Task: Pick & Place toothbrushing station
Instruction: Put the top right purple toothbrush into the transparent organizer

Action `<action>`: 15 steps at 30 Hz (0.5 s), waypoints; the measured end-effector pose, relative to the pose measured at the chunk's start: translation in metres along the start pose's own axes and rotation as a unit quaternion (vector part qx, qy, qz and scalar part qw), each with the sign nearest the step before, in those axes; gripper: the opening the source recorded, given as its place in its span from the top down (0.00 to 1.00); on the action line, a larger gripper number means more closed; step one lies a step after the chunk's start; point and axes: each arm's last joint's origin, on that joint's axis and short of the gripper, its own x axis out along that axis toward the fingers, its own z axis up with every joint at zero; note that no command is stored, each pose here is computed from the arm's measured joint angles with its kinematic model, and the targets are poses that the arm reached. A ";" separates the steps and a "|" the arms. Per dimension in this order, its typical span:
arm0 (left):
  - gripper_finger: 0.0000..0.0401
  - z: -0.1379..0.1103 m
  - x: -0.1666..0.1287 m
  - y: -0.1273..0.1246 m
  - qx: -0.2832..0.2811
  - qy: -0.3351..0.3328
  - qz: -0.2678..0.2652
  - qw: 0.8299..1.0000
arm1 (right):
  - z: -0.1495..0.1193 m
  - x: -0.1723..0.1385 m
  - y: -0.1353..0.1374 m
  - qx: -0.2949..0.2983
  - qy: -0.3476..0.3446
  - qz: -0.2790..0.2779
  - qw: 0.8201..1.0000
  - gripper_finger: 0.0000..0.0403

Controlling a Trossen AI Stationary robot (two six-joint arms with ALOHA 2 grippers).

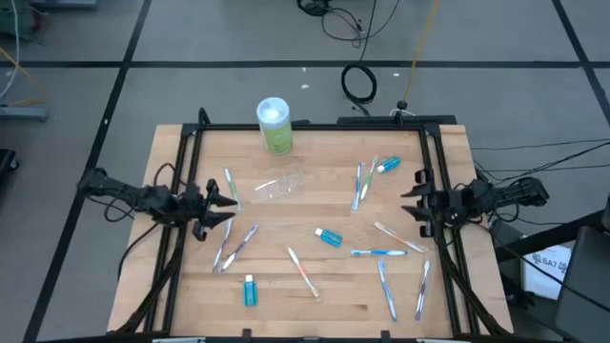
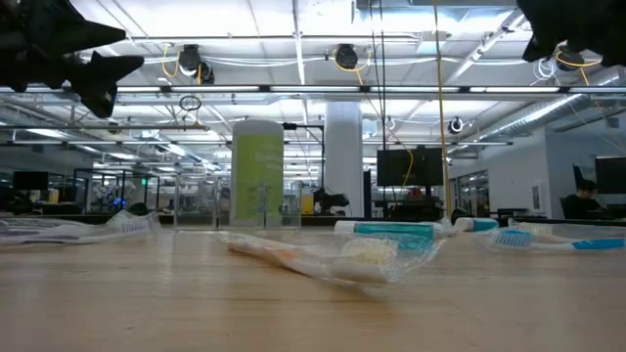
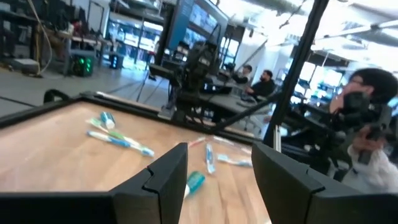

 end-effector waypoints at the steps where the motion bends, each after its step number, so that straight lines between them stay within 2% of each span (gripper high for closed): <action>1: 0.54 -0.001 0.001 0.000 0.001 0.005 0.002 1.000 | 0.001 0.001 0.000 -0.011 -0.004 0.005 1.000 0.71; 9: 0.54 -0.005 0.010 -0.002 0.004 0.028 0.009 1.000 | 0.001 0.009 0.001 -0.031 -0.018 0.008 0.999 0.71; 15: 0.54 0.006 0.022 -0.008 0.016 0.062 0.018 0.998 | -0.003 0.014 0.002 -0.032 -0.010 0.008 0.999 0.71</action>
